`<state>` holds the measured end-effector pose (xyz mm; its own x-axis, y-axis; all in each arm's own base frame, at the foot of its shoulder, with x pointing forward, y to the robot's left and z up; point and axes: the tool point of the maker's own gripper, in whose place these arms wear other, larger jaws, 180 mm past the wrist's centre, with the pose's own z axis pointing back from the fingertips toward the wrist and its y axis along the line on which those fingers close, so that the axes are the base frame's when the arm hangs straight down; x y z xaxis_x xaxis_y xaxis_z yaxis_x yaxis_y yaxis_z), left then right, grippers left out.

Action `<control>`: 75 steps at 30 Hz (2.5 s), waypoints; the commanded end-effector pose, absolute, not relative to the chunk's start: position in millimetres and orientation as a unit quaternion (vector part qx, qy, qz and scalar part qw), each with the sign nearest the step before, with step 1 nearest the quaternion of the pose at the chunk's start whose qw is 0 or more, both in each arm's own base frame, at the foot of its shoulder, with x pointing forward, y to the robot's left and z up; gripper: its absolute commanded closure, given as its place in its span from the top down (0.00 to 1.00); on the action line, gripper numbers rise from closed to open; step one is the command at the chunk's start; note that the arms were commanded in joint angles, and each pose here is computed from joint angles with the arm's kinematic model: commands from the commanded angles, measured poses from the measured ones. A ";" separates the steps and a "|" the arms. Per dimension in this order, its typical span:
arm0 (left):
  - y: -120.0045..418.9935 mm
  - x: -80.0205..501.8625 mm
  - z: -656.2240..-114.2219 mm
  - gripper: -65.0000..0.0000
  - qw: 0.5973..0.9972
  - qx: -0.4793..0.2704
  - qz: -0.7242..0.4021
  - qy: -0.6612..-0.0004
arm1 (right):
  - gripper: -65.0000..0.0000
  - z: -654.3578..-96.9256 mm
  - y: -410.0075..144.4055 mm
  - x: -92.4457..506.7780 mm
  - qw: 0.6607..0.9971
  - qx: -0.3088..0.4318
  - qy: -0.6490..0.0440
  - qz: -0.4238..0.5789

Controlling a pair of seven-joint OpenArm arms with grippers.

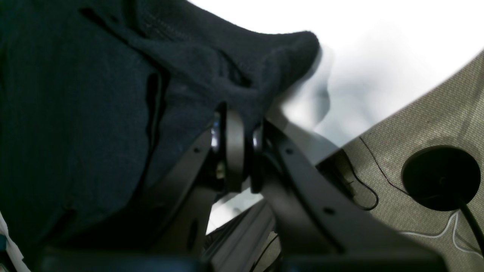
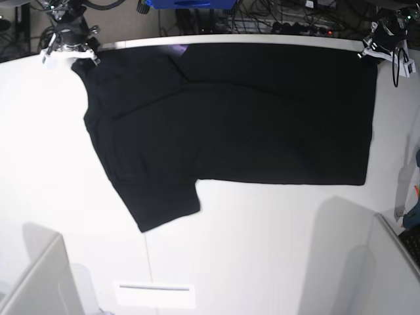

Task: Fold the T-shirt properly
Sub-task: 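Pull the shirt further toward the robot with both grippers, then release, then grasp the hem corners with both grippers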

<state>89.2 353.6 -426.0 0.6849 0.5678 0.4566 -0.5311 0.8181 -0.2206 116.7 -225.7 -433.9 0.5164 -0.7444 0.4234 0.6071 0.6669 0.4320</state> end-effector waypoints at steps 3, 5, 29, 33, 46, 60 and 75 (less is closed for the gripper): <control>359.8 74.1 -428.0 0.00 0.926 -0.016 0.297 -0.234 | 0.00 -426.7 -233.9 117.8 0.861 0.105 -0.313 -0.386; 365.4 71.0 -425.3 0.00 0.923 -0.010 0.304 -0.235 | 0.00 -426.9 -233.9 117.2 0.862 0.105 -0.312 -0.386; 403.2 97.0 -334.5 0.69 0.871 0.067 0.314 -0.372 | 0.52 -366.4 -258.2 144.8 0.838 0.065 -0.413 -0.349; 404.7 111.2 -302.7 0.68 0.857 0.087 0.295 -0.414 | 0.53 -344.4 -241.0 198.8 0.838 0.103 -0.456 -0.283; 399.2 143.0 -296.5 0.00 0.844 0.067 0.289 -0.446 | 0.53 -364.3 -181.8 378.3 0.865 0.212 -0.407 -0.204; 396.3 145.3 -304.0 0.00 0.864 0.063 0.263 -0.425 | 0.53 -415.7 -173.5 449.9 0.931 0.143 -0.313 -0.117; 405.0 143.3 -312.8 0.00 0.866 0.061 0.273 -0.414 | 0.44 -426.0 -128.5 436.4 0.938 0.158 -0.303 -0.065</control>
